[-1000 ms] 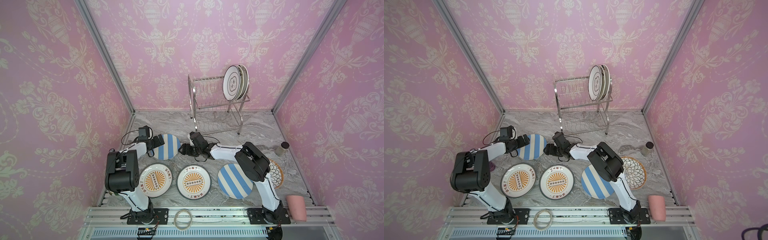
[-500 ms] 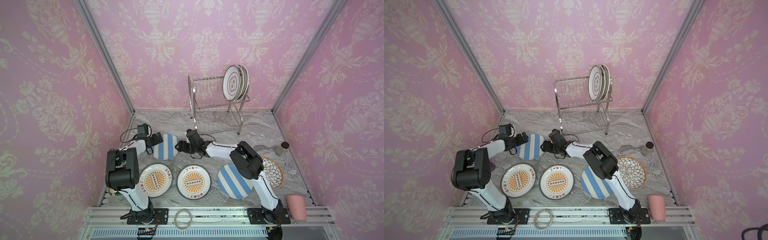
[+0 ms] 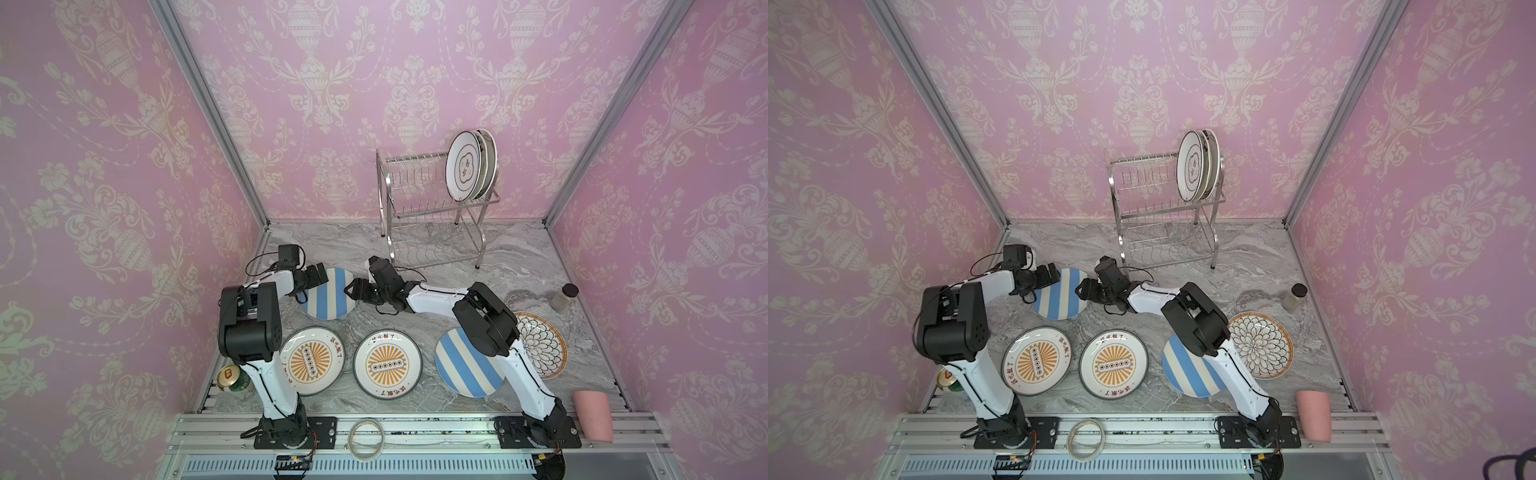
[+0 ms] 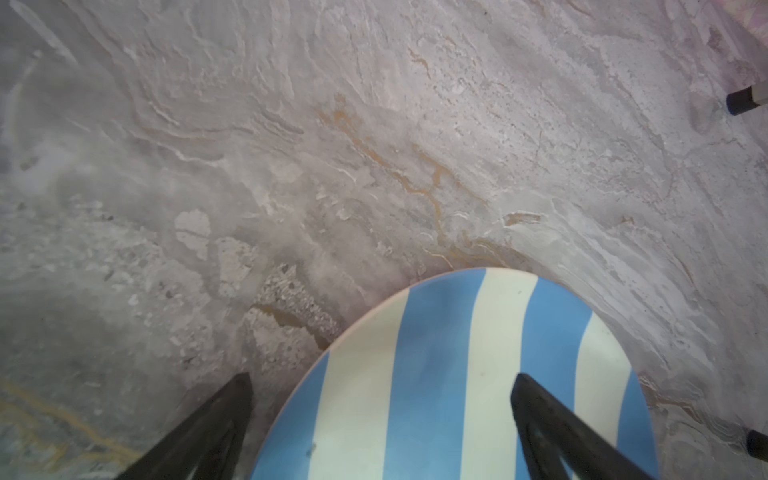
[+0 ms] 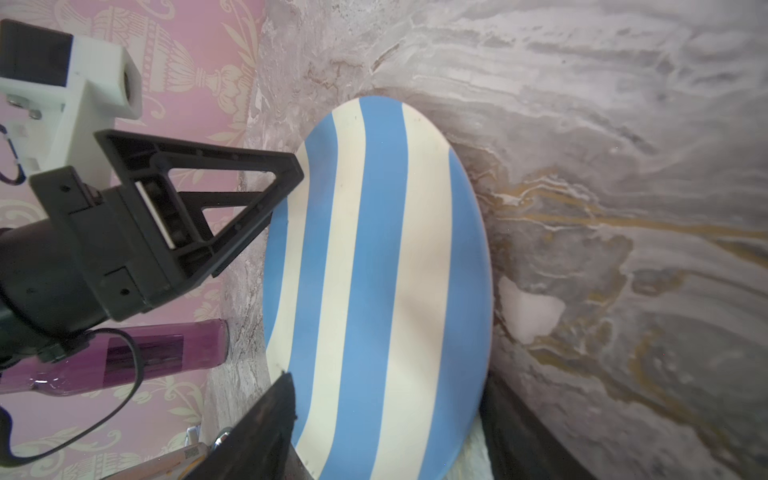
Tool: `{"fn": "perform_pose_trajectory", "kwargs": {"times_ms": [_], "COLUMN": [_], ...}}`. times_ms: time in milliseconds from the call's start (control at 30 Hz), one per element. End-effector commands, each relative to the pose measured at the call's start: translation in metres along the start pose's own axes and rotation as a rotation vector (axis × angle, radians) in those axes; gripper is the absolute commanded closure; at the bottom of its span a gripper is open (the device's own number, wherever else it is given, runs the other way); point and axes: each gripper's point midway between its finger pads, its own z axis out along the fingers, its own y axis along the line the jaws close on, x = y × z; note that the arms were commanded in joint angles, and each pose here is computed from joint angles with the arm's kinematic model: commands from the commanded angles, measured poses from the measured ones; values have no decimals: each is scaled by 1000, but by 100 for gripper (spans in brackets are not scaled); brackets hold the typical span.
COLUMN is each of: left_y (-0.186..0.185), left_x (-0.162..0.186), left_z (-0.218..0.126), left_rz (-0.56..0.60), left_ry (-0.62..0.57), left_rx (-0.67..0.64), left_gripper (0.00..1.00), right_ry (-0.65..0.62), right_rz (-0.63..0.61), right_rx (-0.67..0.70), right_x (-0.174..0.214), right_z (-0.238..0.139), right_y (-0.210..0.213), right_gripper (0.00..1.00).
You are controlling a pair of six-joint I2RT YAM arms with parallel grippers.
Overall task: Load the plates into the dish rack
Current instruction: 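Grip the striped plate rim with the right gripper and tilt it up on edge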
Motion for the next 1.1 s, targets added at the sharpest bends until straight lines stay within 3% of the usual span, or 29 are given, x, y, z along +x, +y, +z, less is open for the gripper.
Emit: {"fn": "perform_pose_trajectory", "kwargs": {"times_ms": [0,200,433,800,1067], "left_y": [0,3,1,-1,-6], "left_x": [9,19,20,21,15], "left_z": [3,11,11,9,3], "left_rz": [21,33,35,37,34], "left_ry": [55,111,123,122,89], "left_rx": [20,11,24,37,57], "left_gripper": [1,1,1,1,1], "right_ry": [87,79,71,43,27], "right_rz": [63,89,110,124,119], "right_rx": [57,36,-34,-76,-81], "right_x": [30,27,24,12,4], "right_z": [17,18,23,24,20], "right_y": [-29,-31,-22,-13,-12], "right_gripper": [29,30,37,56,75]}}
